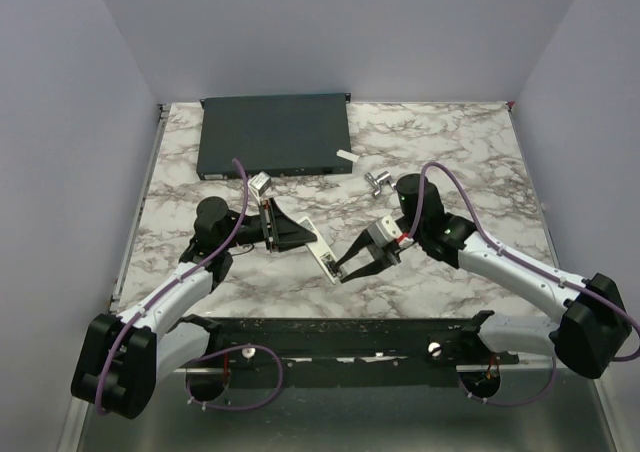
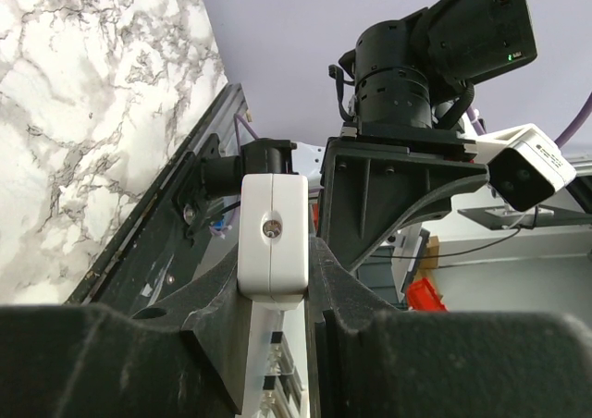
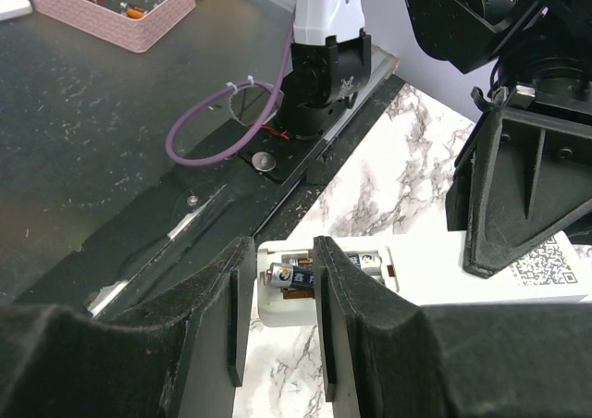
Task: Load the batteries into the remote control
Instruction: Load the battery into the remote control.
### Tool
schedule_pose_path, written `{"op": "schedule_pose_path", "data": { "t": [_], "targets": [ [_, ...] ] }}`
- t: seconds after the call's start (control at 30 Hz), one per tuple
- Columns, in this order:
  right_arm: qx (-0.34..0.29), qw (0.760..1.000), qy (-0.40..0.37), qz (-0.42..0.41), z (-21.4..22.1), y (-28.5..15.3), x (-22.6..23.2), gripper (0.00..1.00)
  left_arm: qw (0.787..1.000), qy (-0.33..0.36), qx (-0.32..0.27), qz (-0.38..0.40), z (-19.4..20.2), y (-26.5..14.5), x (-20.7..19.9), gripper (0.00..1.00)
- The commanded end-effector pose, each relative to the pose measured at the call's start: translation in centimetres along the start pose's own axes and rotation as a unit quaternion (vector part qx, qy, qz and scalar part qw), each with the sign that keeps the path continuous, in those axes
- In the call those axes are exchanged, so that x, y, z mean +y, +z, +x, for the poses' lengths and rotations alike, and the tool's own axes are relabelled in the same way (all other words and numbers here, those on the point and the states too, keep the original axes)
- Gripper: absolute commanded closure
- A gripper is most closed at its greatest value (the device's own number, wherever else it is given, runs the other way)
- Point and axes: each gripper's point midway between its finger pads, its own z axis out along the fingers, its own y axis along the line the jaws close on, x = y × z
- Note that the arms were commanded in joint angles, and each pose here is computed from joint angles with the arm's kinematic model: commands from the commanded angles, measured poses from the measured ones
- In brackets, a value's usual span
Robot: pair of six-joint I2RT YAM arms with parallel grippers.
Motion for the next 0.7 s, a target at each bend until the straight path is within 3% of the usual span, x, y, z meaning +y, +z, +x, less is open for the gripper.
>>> {"op": "schedule_pose_path", "data": {
  "t": [0.0,0.67],
  "targets": [
    [-0.002,1.0,-0.016,0.001,-0.28,-0.1,-0.6,0.63,1.0,0.012,0.013,0.014,0.63,-0.15,-0.47,1.0],
    [0.003,1.0,-0.007,0.003,0.59,-0.01,-0.89,0.67,1.0,0.014,0.014,0.017,0.86,-0.28,-0.51,1.0]
  ]
}}
